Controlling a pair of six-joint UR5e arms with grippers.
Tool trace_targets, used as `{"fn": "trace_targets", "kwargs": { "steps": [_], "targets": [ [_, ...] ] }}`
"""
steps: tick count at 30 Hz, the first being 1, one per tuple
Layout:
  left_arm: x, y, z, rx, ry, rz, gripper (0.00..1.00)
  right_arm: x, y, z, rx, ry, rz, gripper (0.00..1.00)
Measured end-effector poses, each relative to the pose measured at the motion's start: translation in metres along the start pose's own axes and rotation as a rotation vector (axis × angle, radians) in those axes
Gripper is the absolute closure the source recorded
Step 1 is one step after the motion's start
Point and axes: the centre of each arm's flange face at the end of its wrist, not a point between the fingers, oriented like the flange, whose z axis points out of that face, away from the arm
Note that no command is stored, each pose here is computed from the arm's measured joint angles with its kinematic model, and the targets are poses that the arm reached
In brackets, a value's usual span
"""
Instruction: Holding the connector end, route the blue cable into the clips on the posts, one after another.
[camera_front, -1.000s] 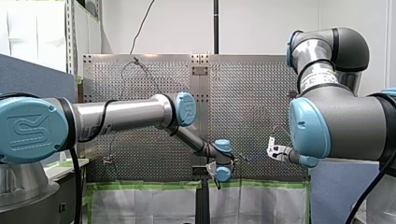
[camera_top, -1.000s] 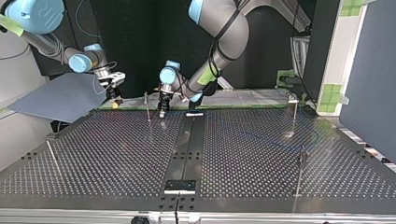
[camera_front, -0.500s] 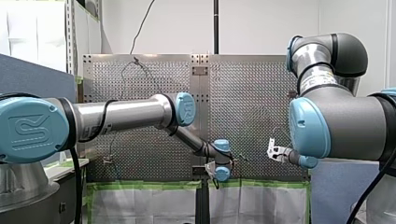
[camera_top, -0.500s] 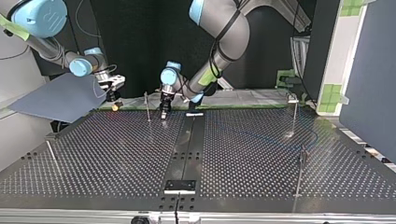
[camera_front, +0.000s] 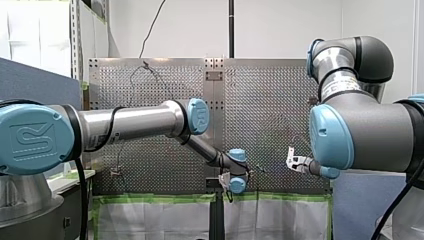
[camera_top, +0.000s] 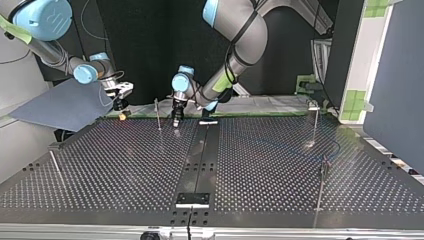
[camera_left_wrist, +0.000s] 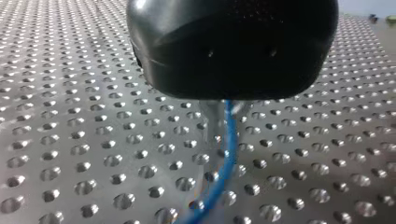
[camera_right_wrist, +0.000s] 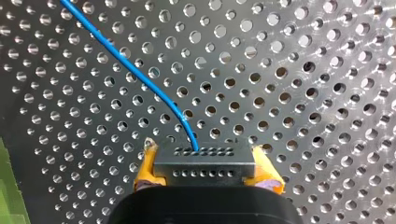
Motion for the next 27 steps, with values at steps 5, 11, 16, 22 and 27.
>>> {"fn": "trace_targets", "kwargs": {
  "steps": [5, 11, 16, 22, 27],
  "targets": [
    [0.004, -0.003, -0.006, 0.006, 0.042, 0.053, 0.42, -0.001, 0.0, -0.001, -0.001, -0.006, -0.002, 1.0],
    [0.011, -0.01, -0.015, 0.039, 0.103, 0.124, 0.0, -0.002, 0.0, -0.001, -0.001, -0.007, -0.003, 1.0],
    [0.004, -0.018, -0.02, 0.038, 0.133, 0.186, 0.0, -0.002, 0.001, -0.002, -0.003, -0.009, -0.001, 1.0],
    [-0.005, -0.031, -0.024, 0.049, 0.161, 0.243, 0.0, -0.001, 0.004, -0.003, -0.008, -0.01, 0.0, 1.0],
    [0.002, -0.037, -0.036, 0.08, 0.215, 0.293, 0.0, -0.002, 0.005, -0.003, -0.01, -0.01, 0.001, 1.0]
  ]
}}
